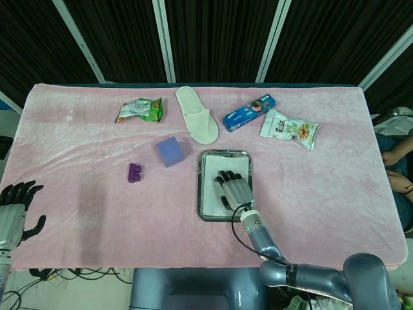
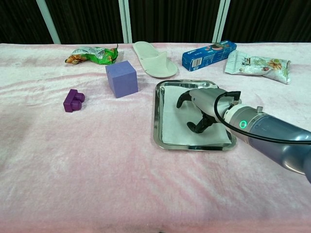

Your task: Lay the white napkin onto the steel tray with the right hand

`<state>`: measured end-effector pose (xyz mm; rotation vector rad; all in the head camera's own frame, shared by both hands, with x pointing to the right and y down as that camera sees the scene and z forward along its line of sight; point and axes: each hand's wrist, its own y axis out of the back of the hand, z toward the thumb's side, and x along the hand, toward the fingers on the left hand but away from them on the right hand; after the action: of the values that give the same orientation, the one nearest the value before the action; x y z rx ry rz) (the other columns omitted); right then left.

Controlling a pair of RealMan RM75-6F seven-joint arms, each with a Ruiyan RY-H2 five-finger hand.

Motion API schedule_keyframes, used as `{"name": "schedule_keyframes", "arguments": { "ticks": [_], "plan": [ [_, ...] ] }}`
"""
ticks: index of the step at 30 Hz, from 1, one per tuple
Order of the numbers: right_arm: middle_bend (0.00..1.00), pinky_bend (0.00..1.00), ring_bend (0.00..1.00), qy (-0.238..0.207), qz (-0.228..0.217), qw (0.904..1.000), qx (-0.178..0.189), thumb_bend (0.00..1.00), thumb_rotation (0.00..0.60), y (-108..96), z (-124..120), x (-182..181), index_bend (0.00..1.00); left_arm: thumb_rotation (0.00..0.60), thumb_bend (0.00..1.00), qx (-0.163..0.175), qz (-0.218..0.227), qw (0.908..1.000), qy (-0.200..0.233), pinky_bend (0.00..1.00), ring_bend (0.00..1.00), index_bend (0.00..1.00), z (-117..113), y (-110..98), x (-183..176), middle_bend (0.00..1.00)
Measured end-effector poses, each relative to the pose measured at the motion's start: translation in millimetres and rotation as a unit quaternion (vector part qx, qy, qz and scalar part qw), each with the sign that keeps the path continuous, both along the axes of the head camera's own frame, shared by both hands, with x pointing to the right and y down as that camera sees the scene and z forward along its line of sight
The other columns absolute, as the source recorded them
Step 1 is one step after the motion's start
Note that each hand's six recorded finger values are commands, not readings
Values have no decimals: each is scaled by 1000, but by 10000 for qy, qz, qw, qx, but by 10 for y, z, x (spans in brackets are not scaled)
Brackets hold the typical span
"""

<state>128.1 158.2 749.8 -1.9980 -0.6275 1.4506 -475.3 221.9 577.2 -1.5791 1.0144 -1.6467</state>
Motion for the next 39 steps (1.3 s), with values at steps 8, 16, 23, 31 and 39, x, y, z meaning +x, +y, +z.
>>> {"name": "schedule_keyframes", "arguments": {
  "ticks": [8, 16, 23, 31, 39],
  "plan": [
    [124, 225, 132, 7, -83, 10000, -46, 396, 600, 26, 14, 0, 277, 600, 378, 0, -5, 10000, -2, 37, 42, 181, -1, 0, -3, 91],
    [124, 225, 132, -32, -69, 9999, -72, 396, 600, 13, 29, -1, 277, 600, 378, -11, -3, 10000, -6, 37, 42, 182, 2, 0, 2, 90],
    [124, 225, 131, -94, -127, 9998, -119, 396, 600, 20, 40, -29, 277, 600, 378, -23, -12, 10000, -9, 37, 44, 182, 4, -1, -1, 90],
    [124, 225, 131, -141, -245, 9996, -86, 396, 600, 3, 37, -35, 278, 600, 378, -33, -22, 10000, -12, 37, 44, 182, 6, -3, -6, 90],
    [124, 225, 131, -167, -305, 9994, -41, 396, 600, -22, 36, -26, 281, 600, 378, -37, -27, 10000, -14, 37, 45, 182, 5, -4, -4, 89]
  ]
}}
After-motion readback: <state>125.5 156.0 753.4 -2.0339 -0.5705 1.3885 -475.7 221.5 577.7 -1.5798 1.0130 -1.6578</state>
